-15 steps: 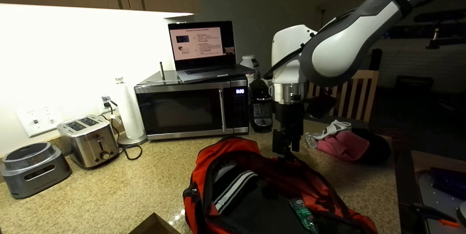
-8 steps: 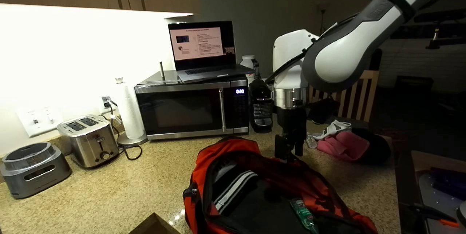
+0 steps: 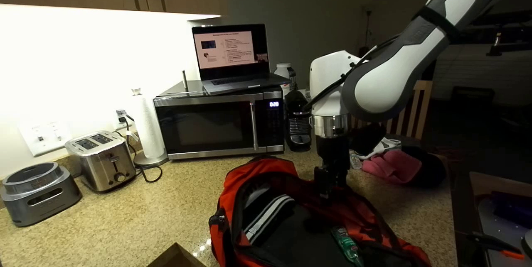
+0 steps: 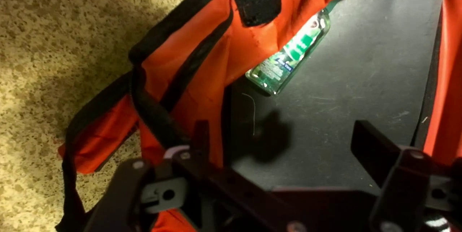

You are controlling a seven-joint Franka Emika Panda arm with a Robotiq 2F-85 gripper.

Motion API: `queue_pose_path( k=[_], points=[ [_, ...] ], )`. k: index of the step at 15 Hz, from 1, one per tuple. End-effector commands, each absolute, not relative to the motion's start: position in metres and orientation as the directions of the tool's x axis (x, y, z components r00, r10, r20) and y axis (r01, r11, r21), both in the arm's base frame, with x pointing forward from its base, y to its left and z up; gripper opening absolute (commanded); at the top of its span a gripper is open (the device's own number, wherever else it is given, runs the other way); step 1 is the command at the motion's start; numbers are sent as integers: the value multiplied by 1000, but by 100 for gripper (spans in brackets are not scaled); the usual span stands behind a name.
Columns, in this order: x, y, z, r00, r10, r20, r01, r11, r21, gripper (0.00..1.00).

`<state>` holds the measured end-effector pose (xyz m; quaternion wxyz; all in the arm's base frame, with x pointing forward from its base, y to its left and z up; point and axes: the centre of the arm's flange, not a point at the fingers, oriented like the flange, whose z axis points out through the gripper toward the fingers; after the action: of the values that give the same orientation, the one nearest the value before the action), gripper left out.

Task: Remove the bottle out of the bag

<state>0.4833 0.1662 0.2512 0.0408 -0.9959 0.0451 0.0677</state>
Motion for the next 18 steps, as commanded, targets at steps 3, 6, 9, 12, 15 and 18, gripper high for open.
queue_pose_path(
  k=[3,6,9,12,15,18],
  points=[
    [484,174,225,986,-81,-149,-90,-994,-55,100],
    [483,177,228,983,-87,-161,-98,-993,-63,100],
    [483,173,227,982,-74,-173,-87,-994,-68,100],
    [485,174,229,983,-74,-170,-86,-994,-69,100],
    [485,174,229,983,-74,-169,-86,-994,-69,100],
    [485,174,229,983,-74,-169,-86,-994,-69,100]
  ],
)
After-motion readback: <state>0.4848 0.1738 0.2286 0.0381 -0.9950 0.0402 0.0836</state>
